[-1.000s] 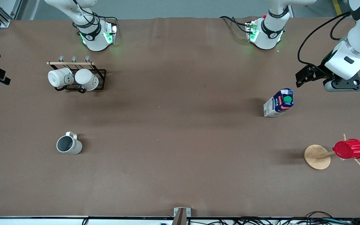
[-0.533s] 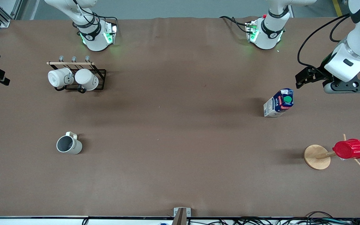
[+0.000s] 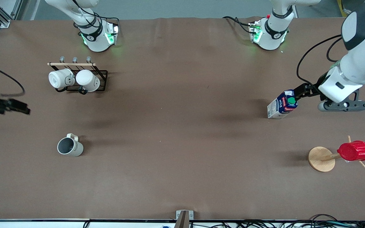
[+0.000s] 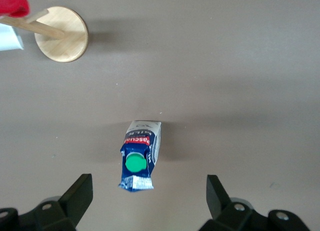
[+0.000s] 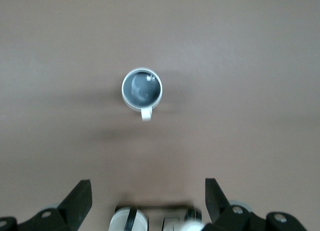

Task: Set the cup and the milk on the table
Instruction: 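Grasp the milk carton with the left gripper while the right gripper grasps the mug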

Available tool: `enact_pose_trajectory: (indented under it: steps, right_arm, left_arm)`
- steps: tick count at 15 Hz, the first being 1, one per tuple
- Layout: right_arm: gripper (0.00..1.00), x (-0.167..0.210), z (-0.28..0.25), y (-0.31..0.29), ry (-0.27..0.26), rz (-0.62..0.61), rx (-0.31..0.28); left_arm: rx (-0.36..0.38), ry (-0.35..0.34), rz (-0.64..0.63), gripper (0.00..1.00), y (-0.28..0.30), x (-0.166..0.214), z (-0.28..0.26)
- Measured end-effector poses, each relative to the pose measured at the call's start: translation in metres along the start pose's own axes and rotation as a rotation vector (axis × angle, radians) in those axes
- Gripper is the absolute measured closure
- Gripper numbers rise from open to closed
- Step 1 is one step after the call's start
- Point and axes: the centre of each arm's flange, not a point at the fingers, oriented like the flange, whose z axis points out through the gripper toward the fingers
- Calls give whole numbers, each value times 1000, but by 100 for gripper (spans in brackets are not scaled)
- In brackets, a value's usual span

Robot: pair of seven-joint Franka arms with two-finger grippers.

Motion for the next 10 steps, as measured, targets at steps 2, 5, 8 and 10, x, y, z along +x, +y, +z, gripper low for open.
enact_pose_trajectory:
  steps: [2, 5, 8, 10]
  right_arm:
    - [0, 22, 61, -1, 17, -39, -8]
    - [0, 40, 131, 1, 44, -83, -18]
    - [0, 46, 178, 3, 67, -99, -27]
    - [0, 43, 203, 3, 79, -101, -31]
  left_arm:
    - [2, -21, -3, 0, -2, 4, 31]
    - [6, -22, -3, 0, -4, 2, 81]
    - [27, -54, 6, 0, -6, -9, 123]
    - [33, -68, 8, 0, -7, -14, 136]
